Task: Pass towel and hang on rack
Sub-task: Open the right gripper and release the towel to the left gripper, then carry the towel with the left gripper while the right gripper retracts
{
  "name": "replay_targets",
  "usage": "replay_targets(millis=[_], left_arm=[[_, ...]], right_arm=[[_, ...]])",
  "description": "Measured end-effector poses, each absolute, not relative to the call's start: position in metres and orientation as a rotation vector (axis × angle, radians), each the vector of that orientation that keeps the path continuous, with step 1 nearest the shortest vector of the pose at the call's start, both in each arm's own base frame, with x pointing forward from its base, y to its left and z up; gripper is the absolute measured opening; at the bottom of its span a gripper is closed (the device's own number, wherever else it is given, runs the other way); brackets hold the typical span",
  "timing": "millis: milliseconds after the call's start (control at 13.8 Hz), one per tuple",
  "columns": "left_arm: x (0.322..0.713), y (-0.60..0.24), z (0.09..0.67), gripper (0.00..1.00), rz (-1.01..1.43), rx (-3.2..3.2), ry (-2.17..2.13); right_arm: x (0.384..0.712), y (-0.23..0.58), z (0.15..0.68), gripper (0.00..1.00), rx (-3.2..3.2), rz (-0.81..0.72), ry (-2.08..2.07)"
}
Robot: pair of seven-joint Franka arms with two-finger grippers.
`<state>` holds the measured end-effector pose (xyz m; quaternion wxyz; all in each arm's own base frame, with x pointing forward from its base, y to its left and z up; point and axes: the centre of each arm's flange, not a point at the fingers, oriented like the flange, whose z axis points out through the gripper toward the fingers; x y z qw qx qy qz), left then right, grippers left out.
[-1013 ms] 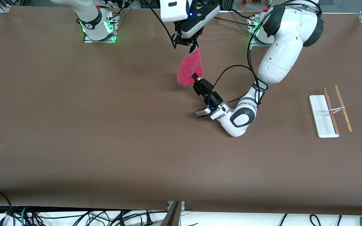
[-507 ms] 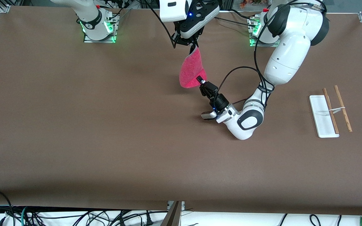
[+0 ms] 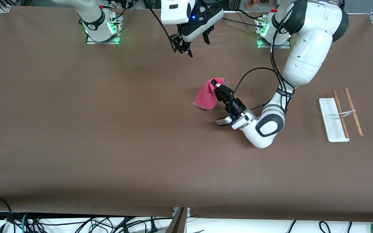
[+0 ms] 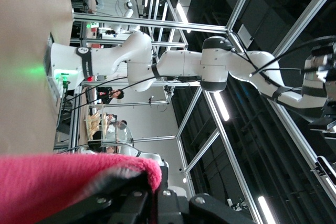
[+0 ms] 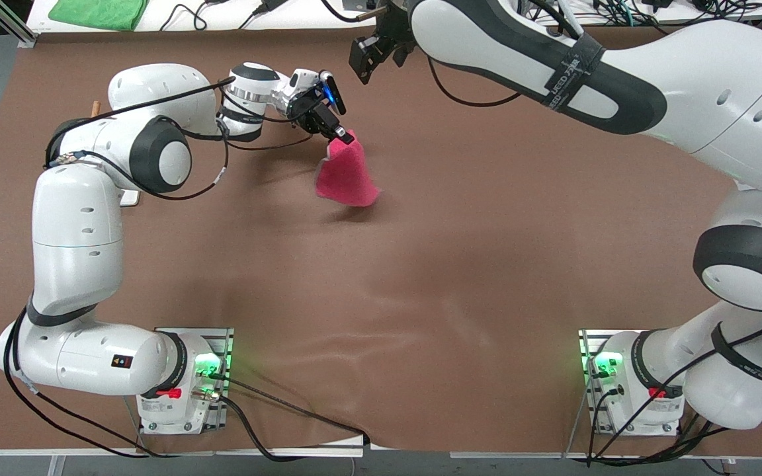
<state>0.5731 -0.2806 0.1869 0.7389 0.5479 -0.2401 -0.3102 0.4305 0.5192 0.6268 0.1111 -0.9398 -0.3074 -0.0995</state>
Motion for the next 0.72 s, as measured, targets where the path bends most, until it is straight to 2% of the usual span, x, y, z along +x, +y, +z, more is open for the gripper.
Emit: replay_targets(millis=[72, 145, 434, 724], left_arm=[[0.576, -0.274, 0.193, 0.03, -0.682, 1.222, -0.545], [0.582, -0.264, 0.203, 0.03, -0.678, 1.251, -0.574], [0.614, -0.192, 0.271, 0.03, -0.740, 1.378, -0.656], [0.648, -0.074, 0.316, 0.03, -0.685, 1.546, -0.642]], right_arm=[[0.433, 0.514, 0.629, 0.95, -2.767, -0.288, -0.894], [0.437, 0.507, 0.631, 1.00, -2.778, -0.279, -0.881], [0.455, 0.455, 0.634, 1.00, -2.836, -0.206, -0.817], [0.457, 0.396, 0.642, 1.00, -2.885, -0.128, -0.742]])
